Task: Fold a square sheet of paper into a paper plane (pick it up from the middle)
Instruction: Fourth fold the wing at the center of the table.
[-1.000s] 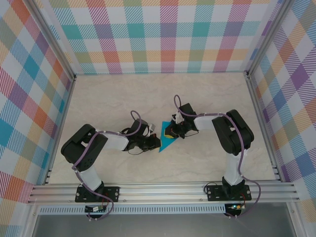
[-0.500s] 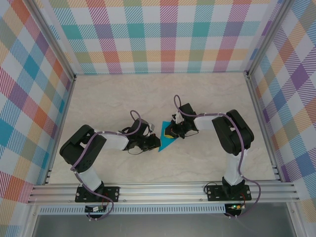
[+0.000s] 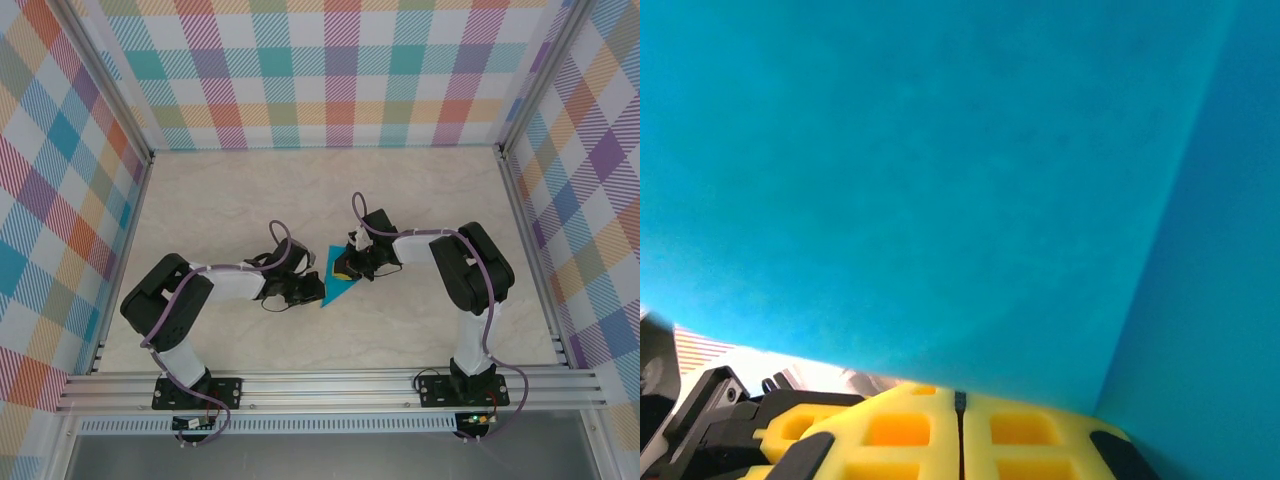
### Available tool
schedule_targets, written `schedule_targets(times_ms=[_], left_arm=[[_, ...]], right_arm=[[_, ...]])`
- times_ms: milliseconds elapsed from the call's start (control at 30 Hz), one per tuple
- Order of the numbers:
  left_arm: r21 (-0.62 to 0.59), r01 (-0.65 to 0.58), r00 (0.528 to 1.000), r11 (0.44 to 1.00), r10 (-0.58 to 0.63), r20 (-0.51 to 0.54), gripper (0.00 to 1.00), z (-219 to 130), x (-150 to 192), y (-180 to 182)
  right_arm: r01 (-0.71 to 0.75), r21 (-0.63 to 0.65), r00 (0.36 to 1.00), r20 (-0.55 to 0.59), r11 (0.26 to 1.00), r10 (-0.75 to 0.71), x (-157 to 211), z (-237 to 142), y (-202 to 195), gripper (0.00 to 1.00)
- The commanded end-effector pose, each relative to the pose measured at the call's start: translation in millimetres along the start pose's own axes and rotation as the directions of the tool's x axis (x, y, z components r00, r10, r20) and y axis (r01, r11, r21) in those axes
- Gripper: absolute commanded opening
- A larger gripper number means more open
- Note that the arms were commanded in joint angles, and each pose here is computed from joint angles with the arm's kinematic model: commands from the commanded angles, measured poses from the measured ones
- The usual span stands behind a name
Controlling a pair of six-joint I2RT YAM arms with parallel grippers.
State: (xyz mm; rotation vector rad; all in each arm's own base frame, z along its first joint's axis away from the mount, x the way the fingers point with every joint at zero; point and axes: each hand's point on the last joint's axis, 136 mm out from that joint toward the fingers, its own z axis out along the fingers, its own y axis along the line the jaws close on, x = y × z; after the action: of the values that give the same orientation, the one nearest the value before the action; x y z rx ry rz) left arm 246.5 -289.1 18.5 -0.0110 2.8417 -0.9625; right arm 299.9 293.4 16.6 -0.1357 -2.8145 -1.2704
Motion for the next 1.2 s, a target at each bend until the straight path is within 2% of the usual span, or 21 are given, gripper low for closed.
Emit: schedule_targets(times_ms=[0,67,267,400,567,667,867,1000,1167], left_arm=[[-0.191,-0.039,0.995,0.981,0.021,-0.097,0.08,0.7,28.6,28.4],[-0.207,-0.059,0.995,0.977,0.041,-0.088,0.07,-3.1,27.5,23.2],[-0.250,-0.073,0.997,0.965,0.066,-0.037,0.15,-25.0,22.0,15.5],[-0.209,-0.073,0.996,0.975,0.082,0.033,0.20,-42.5,11.2,-2.2],[-0.097,-0.078,0.990,0.992,0.089,0.110,0.23,-54.3,-6.5,-38.0],[-0.008,-0.088,0.989,0.996,0.088,0.118,0.23,-46.2,-15.7,-60.6],[0.078,-0.040,0.995,0.996,0.033,0.096,0.21,-19.6,-21.4,-70.8],[0.089,-0.004,0.999,0.996,0.000,0.044,0.21,-3.4,-11.1,-61.6],[0.011,0.028,0.999,1.000,-0.029,0.015,0.21,5.0,1.8,-33.8]], right_arm=[[-0.094,0.165,0.996,0.009,0.982,0.094,9.7,6.3,-51.5,0.06],[-0.093,0.168,0.996,0.012,0.981,0.092,9.7,6.6,-52.2,0.06],[-0.094,0.175,0.996,0.009,0.980,0.094,10.4,6.9,-54.4,0.06],[-0.094,0.173,0.995,0.006,0.980,0.095,11.0,7.8,-55.0,0.06],[-0.098,0.176,0.995,0.006,0.979,0.099,11.7,8.4,-57.2,0.06],[-0.100,0.181,0.995,0.007,0.978,0.101,11.8,8.8,-58.7,0.06],[-0.104,0.183,0.994,0.004,0.978,0.105,12.3,10.3,-61.1,0.06],[-0.106,0.184,0.994,0.003,0.977,0.107,12.4,10.1,-61.5,0.06],[-0.106,0.184,0.994,0.002,0.977,0.108,11.9,11.3,-61.6,0.06]])
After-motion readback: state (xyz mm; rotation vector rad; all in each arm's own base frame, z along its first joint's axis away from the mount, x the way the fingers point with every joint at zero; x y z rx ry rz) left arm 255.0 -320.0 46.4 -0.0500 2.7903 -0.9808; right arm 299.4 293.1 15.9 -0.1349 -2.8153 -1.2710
